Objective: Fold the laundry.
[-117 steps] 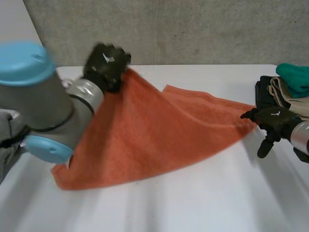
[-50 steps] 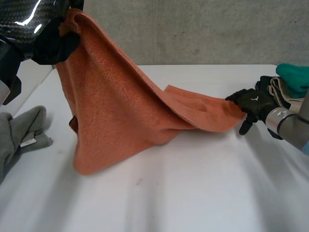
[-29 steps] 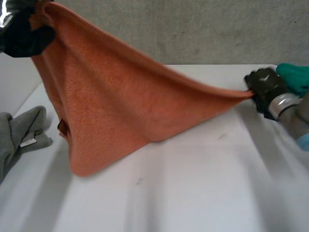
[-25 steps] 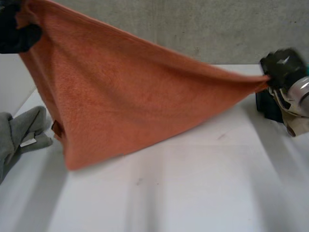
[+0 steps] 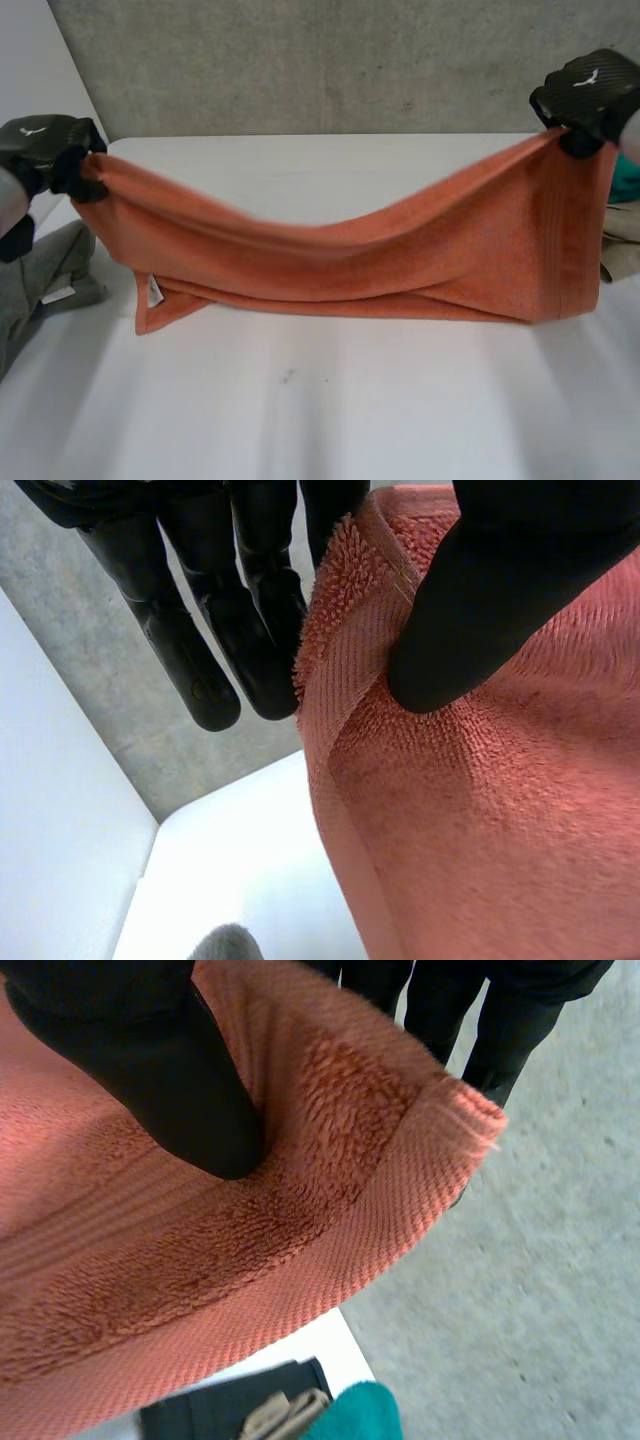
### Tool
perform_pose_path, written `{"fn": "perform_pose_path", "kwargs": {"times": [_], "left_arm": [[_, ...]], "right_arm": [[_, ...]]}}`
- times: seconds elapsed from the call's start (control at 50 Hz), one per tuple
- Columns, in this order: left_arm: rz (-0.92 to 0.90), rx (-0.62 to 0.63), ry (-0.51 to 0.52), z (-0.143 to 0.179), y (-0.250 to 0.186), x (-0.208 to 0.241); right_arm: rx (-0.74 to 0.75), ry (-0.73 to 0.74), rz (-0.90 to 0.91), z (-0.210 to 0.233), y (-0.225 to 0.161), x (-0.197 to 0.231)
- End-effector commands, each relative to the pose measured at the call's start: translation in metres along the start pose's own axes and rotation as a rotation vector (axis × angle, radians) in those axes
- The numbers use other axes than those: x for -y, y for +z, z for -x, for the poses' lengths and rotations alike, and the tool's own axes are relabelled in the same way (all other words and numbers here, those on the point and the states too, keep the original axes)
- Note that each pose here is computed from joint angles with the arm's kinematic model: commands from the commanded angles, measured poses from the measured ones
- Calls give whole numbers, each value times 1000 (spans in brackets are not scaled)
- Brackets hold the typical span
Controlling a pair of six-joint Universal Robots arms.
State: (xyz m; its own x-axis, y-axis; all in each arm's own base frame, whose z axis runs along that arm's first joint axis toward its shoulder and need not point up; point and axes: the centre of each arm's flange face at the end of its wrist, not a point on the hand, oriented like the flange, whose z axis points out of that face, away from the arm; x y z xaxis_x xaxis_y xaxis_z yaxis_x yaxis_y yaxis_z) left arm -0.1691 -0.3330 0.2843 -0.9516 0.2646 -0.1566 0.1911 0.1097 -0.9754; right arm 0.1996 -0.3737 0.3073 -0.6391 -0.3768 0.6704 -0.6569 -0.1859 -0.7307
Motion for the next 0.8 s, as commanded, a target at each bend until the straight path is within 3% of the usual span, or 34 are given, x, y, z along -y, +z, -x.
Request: {"fn": "perform_pose_path", "kwargs": {"times": [0.02, 0.12, 0.18, 0.28, 0.42, 0.58, 0.68, 0.8], "left_arm": [[-182, 97, 42, 14, 62, 27], [-548, 126, 64, 26, 88, 96], [-741, 132, 35, 28, 86, 128], [-940, 106, -26, 29, 79, 155], [-769, 75, -69, 23, 89, 110], [-467, 51, -75, 10, 92, 9], [-263, -34, -55, -11, 82, -69], [-102, -80, 17, -22, 59, -112]], "right_arm": [[-290, -44, -62, -21, 55, -8], [-579, 8, -408, -66, 69, 37], [-645, 86, -602, -77, 62, 58], [-664, 96, -740, -76, 53, 63], [-544, 115, -617, -47, 62, 29], [-290, 159, -362, 15, 77, -39], [-113, 126, -157, 65, 74, -87], [6, 65, 22, 83, 55, -111]]}}
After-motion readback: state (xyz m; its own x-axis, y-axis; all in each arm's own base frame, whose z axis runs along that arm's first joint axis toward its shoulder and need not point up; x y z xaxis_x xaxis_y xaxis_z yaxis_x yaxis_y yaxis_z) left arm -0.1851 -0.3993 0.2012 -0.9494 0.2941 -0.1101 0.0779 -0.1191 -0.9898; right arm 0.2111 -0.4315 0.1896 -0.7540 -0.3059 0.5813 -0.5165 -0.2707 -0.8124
